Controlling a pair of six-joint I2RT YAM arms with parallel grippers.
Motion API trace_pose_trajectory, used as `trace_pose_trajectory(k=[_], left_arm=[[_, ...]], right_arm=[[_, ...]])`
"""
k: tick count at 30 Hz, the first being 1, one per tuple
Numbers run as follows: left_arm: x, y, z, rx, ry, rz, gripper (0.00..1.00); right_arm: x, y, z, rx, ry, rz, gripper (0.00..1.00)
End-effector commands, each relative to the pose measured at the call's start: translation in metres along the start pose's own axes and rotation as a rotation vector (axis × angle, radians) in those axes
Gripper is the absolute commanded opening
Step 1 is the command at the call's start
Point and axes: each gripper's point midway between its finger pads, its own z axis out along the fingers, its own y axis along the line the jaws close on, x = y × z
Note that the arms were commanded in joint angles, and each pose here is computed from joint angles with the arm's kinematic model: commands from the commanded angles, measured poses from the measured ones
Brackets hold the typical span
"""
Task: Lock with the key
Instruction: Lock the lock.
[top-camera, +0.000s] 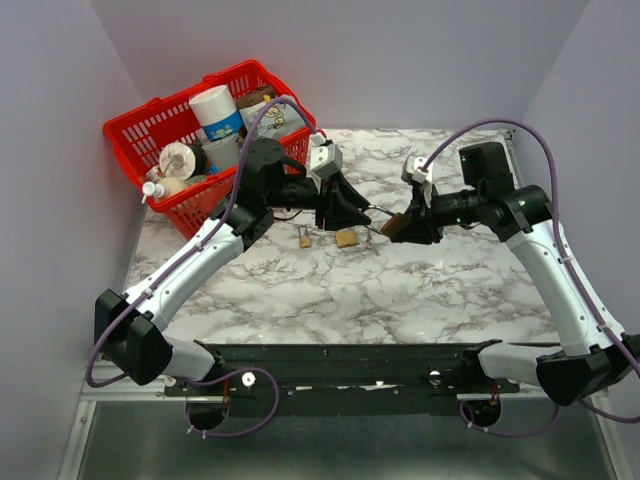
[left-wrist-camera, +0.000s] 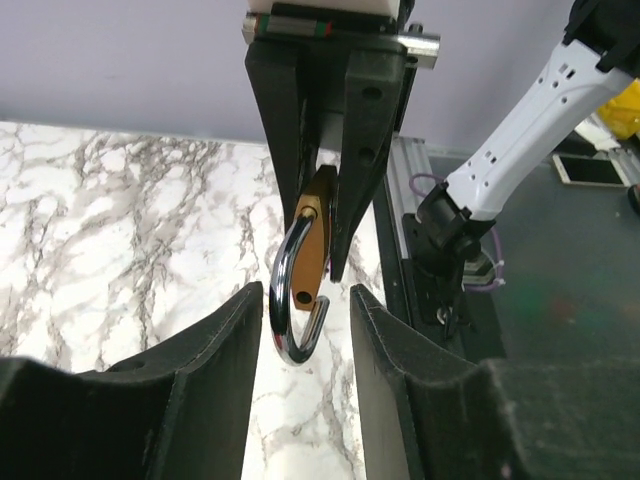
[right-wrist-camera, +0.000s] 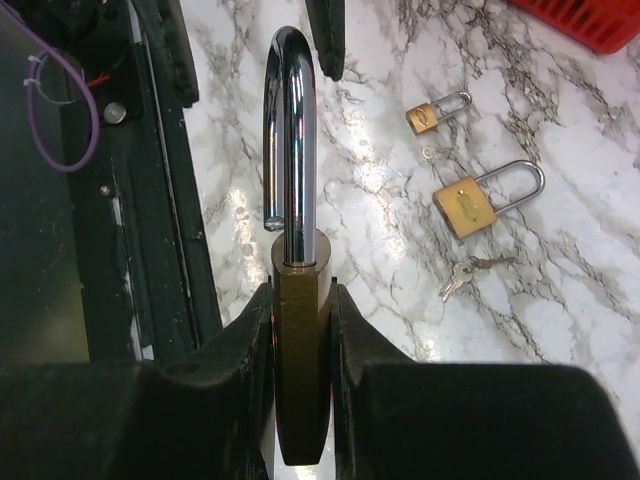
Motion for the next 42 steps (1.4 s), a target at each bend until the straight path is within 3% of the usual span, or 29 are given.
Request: trace_pose_trajectory(k=[1, 6, 15, 28, 37, 42], left_arm=[[0.004, -0.005, -0.007, 0.013, 0.047, 0.091, 0.49], [0.016, -0.009, -0.011, 0.029, 0.084, 0.105, 0.47], [0.011, -0.009, -0.01, 0.032, 0.062, 0.114, 0.34], [0.013, -0.017, -0.01, 0.062, 0.052, 0.099, 0.0], [0.025, -0.02, -0.002, 0.105, 0.064, -0.076, 0.0], [0.024, -0.018, 0.003, 0.107, 0.042, -0.092, 0.0]], right_arm=[[-0.021, 0.018, -0.008, -0.046, -0.085, -0.07, 0.01], [-0.028, 0.023, -0.008, -0.072, -0.112, -0.077, 0.01], [-0.025, 0.027, -0.004, -0.124, -0.099, -0.081, 0.01], [-0.039, 0.022, 0.001, -0.114, -0.138, -0.088, 0.01], [-0.054, 0.001, 0.011, -0.016, -0.188, -0.136, 0.01], [-0.064, 0.004, 0.014, -0.03, -0.219, -0.157, 0.01]])
